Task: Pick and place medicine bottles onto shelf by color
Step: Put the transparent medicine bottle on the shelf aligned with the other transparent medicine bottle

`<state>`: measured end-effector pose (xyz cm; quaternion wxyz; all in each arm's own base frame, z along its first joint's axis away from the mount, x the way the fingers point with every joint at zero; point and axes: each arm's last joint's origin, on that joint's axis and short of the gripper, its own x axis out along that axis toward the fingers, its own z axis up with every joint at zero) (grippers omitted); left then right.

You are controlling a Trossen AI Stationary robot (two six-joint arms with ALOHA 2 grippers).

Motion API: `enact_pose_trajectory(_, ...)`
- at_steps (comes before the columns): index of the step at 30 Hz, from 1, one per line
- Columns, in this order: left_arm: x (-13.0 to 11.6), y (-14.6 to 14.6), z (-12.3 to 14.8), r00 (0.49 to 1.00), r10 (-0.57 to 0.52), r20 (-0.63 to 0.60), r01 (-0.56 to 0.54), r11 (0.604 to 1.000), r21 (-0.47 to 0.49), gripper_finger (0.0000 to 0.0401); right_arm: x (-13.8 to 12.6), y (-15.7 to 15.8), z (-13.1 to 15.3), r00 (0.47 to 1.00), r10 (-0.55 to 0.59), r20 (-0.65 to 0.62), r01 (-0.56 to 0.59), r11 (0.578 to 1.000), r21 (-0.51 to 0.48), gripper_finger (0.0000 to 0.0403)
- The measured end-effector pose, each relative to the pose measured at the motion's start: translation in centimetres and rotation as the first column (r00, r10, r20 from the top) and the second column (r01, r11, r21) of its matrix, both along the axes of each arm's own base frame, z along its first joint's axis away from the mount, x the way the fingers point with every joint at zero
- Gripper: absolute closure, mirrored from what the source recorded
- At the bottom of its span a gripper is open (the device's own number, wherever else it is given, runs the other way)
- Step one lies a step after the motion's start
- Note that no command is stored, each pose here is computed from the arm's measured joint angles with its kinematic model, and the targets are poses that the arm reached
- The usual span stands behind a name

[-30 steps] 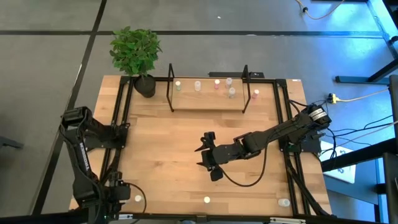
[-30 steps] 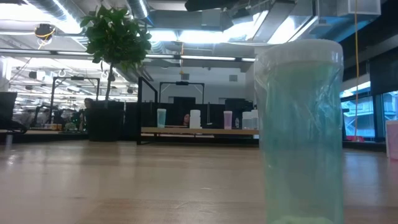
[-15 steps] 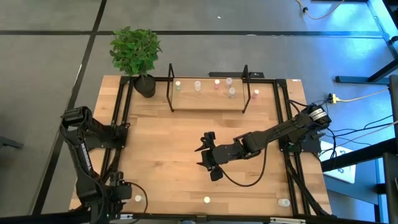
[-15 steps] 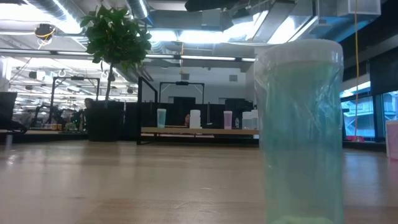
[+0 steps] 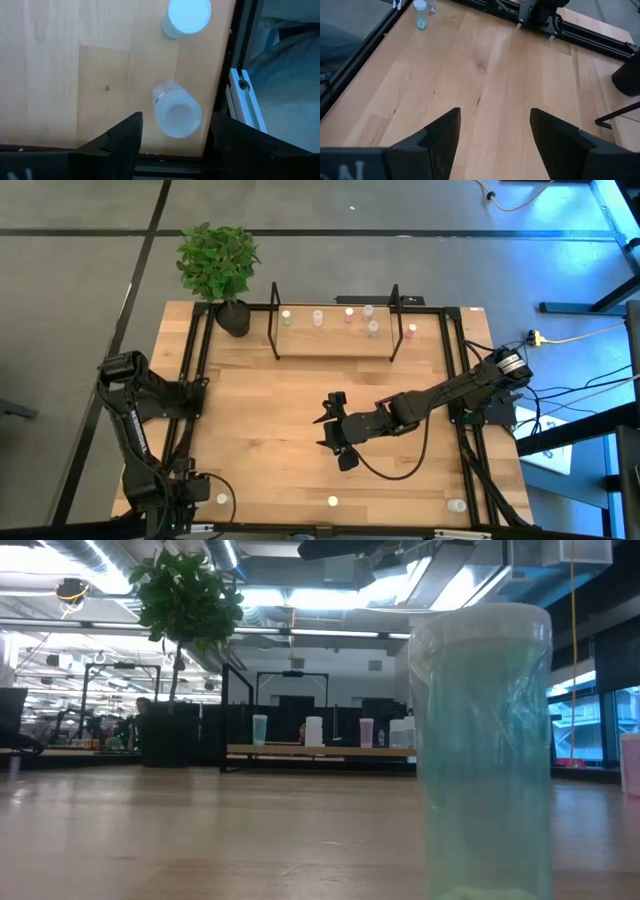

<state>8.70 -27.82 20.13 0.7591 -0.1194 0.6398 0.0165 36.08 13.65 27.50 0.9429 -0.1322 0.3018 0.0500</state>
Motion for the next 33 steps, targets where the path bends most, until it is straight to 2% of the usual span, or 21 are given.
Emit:
enact_pose_trajectory(5, 0.1, 0.2, -0.3, 1.000, 0.003, 0.012, -0.003, 1.000, 0.012, 0.0171, 0.0, 0.0, 0.0, 1.000, 0.000, 0.000, 0.000, 1.000, 0.000, 0.0162)
enact_pose_trajectory(11, 0.1, 0.3, -1.6, 1.000, 0.002, 0.006, -0.002, 1.000, -0.028, 0.0171, 0.0, 0.0, 0.0, 1.000, 0.000, -0.001, 0.000, 1.000, 0.000, 0.0162)
enact_pose_trajectory(20, -0.1, 0.9, -2.8, 1.000, 0.004, 0.002, -0.004, 1.000, -0.013, 0.0171, 0.0, 0.0, 0.0, 1.000, 0.000, -0.001, 0.000, 1.000, 0.000, 0.0162)
enact_pose_trajectory(33, 0.3, 1.2, -3.0, 0.999, 0.041, 0.023, -0.041, 0.999, -0.001, 0.0171, 0.0, 0.0, 0.0, 1.000, 0.001, -0.001, -0.001, 1.000, -0.002, 0.0162)
